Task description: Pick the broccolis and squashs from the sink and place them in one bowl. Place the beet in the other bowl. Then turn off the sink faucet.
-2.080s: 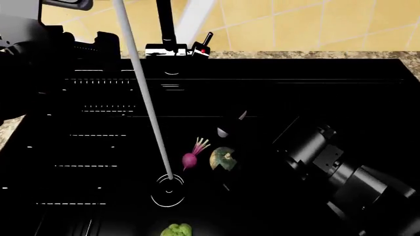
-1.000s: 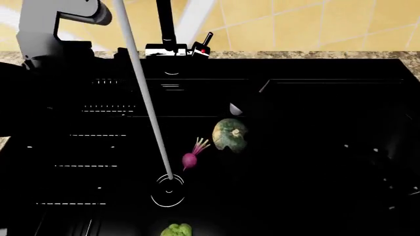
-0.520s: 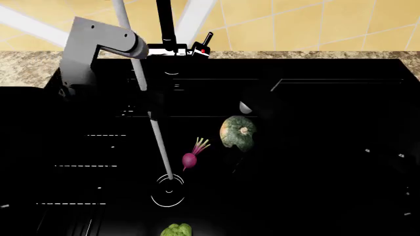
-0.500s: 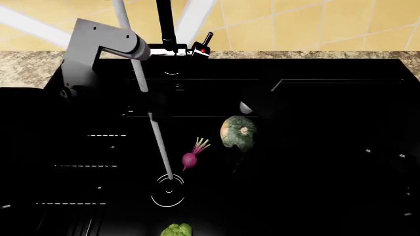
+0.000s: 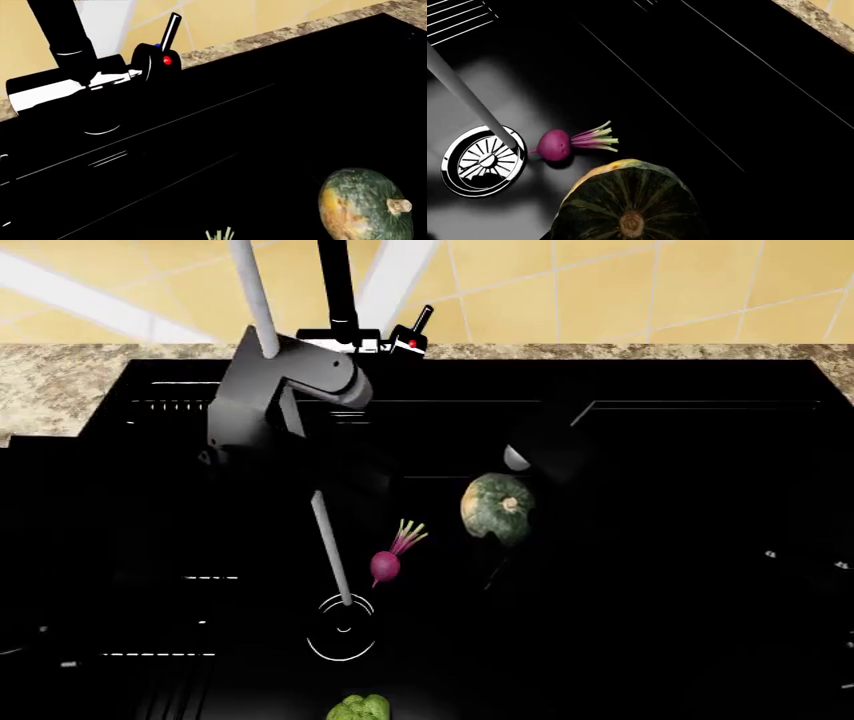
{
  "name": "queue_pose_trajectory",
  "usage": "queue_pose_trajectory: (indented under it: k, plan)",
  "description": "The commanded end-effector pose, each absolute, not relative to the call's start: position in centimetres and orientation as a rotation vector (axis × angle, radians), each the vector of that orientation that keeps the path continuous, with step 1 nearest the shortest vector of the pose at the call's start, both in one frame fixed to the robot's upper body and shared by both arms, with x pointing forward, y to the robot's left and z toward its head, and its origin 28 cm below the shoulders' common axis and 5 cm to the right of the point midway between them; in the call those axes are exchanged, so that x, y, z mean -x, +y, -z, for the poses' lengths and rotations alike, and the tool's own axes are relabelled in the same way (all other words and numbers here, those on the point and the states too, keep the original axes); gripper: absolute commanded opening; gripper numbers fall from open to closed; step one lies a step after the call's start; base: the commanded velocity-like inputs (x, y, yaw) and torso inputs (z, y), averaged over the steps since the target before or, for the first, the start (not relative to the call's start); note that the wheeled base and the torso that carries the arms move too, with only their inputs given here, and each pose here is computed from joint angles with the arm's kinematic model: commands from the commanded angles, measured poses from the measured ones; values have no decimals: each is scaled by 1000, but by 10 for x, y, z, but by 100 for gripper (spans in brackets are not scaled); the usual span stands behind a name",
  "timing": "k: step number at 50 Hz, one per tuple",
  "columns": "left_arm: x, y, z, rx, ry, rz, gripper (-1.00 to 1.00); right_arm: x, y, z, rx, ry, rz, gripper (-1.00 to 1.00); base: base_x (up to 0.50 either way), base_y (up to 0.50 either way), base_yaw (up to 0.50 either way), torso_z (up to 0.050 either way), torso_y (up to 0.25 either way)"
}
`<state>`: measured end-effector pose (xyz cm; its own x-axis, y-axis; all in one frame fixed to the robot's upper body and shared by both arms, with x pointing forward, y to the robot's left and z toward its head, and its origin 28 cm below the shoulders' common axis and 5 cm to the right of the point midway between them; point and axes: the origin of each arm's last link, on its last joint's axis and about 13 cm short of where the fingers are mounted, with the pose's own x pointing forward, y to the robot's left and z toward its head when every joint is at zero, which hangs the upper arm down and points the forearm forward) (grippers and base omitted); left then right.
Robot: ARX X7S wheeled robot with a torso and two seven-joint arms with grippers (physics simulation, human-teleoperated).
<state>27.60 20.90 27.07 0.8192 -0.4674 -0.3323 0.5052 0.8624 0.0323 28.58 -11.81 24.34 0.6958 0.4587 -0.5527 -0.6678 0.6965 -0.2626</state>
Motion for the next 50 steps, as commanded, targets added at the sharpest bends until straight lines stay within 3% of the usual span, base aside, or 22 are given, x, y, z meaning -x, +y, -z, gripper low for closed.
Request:
queue_pose_trajectory:
  k: [1,30,50]
  plan:
    - [-286,198,-262,-141,374,544,100,-282,-125,-251,472,433,-621,-100,0,0,0,0,0]
    - [-314,176,-229,-137,541,560,100,-253,-139,-306,515,245,-455,-100,0,0,0,0,0]
    - [-331,172,-194,-126,636,511,100,-246,-140,-308,516,228,-444,-100,0,0,0,0,0]
